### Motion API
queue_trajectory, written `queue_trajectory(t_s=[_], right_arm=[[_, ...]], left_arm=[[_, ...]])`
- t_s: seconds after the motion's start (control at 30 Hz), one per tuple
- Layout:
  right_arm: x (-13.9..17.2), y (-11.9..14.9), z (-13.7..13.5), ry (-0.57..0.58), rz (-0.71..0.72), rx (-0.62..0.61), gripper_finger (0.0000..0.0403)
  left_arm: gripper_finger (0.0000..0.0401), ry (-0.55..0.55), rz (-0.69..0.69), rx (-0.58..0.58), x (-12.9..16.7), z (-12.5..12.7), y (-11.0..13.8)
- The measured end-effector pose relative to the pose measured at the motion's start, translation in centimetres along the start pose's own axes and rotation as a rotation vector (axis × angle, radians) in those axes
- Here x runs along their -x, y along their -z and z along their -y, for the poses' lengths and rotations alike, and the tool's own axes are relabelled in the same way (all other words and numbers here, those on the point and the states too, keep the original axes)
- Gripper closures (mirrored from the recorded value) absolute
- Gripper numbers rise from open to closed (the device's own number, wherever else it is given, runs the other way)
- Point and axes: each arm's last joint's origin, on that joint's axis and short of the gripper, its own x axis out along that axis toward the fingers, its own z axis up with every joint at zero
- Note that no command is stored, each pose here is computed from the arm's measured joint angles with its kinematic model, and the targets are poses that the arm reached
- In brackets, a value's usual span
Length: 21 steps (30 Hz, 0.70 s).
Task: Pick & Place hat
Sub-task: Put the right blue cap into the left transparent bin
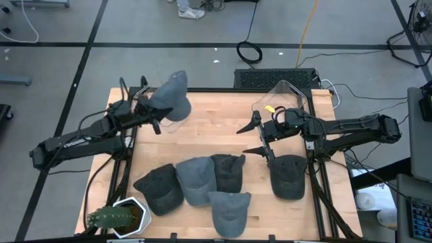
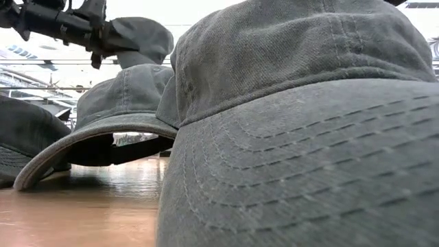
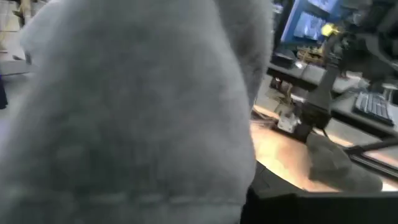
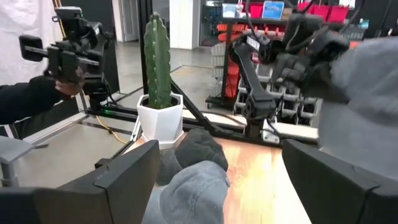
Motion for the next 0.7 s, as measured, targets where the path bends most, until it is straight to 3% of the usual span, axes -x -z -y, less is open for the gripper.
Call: queue_trajectory(t_s=[0.1, 0.27, 0.53, 0.7], right_arm=[[-0.3, 0.3, 0.1, -0.002, -0.01, -0.008, 0.0074], [-0.5, 0.5, 0.1, -0.005, -0.021, -0.007, 0.0074], [-0.5, 0.5, 0.1, -0.007, -0.02, -0.001, 0.0074], [-0.5, 0.5, 0.1, -0.007, -0.019, 0.0, 0.0074]], left_arm=[[0.0392, -0.134, -0.078, 0.013, 0.4, -1.5, 0.7], [0.0392, -0.102, -0.105, 0.036, 0.7, -2.9, 0.7], [0.0392, -0.215, -0.211, 0.085, 0.6, -5.2, 2.7], [0.0392, -0.106, -0.179, 0.116, 0.2, -6.0, 5.5]])
